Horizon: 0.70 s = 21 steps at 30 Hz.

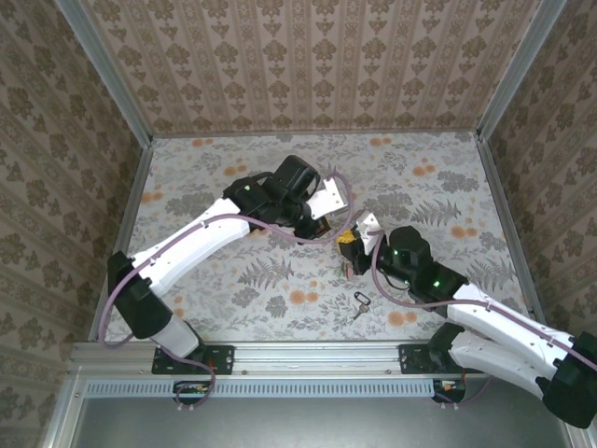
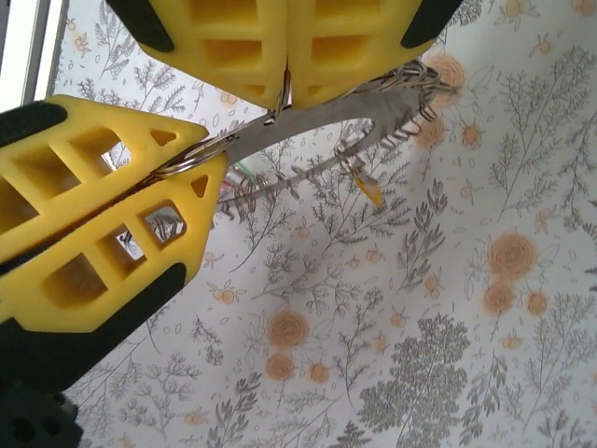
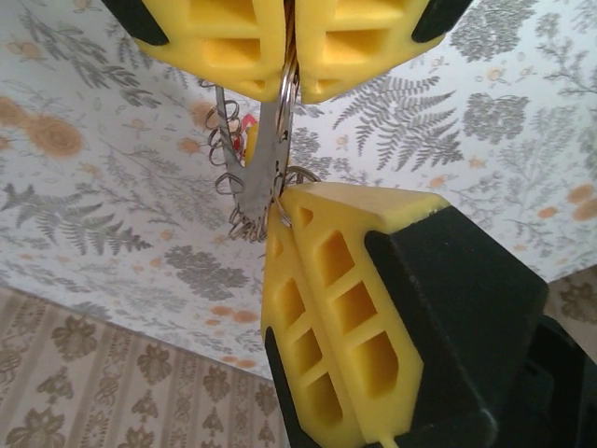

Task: Put the keys on the keyring

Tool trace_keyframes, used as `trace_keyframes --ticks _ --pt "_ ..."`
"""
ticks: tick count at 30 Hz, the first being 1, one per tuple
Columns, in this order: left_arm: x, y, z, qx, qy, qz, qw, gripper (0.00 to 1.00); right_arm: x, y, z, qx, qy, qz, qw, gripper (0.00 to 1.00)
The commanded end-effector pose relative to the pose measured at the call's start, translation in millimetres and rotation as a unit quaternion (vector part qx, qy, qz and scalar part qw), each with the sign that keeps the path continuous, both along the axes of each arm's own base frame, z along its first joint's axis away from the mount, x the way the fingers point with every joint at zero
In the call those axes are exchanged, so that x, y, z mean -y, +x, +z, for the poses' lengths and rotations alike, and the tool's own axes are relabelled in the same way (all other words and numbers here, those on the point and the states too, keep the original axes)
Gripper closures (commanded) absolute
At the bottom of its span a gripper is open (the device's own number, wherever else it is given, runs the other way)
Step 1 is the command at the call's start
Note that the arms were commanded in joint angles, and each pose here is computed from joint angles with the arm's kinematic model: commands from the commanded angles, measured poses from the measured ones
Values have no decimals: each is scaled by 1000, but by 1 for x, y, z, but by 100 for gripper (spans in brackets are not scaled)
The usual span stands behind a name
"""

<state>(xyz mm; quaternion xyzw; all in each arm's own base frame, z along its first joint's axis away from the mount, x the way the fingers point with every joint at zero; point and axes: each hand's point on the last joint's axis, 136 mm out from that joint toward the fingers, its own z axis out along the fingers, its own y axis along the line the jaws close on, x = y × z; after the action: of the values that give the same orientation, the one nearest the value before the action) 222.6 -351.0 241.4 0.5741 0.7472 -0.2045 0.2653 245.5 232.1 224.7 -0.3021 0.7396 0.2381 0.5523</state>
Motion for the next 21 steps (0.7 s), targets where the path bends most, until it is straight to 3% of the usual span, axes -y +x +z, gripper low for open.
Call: trace_keyframes --ticks 1,10,21 --pt "-24 13 -13 -8 71 61 996 100 5 2 24 57 5 -21 998 100" --pt "-24 17 -17 -34 99 90 990 100 0 -5 33 92 14 -19 995 100" --pt "-18 21 -23 -23 122 102 987 100 -8 -15 41 105 23 8 994 100"
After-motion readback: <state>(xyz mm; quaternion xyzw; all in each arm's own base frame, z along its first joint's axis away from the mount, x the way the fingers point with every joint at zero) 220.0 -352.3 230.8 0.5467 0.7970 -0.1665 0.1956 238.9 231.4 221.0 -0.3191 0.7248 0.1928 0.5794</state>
